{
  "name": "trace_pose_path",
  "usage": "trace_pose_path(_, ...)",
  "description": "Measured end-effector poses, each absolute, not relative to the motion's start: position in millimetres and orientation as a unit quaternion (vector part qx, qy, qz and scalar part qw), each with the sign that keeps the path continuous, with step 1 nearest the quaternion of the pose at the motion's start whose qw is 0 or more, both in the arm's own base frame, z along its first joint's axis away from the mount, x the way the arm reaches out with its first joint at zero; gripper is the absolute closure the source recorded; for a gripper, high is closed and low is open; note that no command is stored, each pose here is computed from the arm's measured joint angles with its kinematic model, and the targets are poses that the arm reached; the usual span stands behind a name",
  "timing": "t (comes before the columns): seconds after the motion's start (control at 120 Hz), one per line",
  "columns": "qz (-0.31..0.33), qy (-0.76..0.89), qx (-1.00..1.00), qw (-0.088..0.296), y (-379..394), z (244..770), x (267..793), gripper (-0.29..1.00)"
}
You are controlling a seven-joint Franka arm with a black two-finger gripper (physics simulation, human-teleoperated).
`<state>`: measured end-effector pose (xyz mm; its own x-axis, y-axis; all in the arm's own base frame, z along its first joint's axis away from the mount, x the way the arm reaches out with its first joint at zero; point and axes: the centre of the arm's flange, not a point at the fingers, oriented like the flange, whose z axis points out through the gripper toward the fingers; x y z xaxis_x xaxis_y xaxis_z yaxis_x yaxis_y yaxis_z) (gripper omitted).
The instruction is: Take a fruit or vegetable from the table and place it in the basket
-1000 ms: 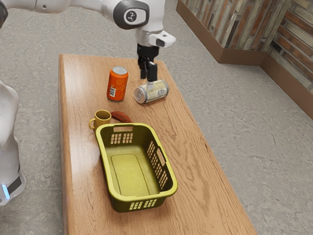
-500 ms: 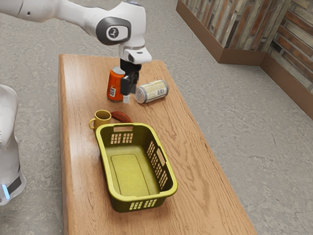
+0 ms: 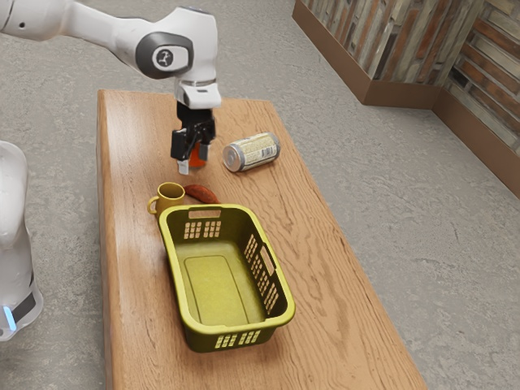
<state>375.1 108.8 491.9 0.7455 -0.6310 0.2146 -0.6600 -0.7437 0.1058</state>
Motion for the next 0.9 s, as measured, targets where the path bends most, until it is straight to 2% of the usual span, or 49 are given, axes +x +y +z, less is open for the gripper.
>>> trace_pose_path(0.433,0.073,-0.387,0.913,0.106,101.5,472.3,384.5,0.02)
trace_pose_path(0.9,0.071,-0.379,0.917,0.099,137.9,456.4,387.1,0.02)
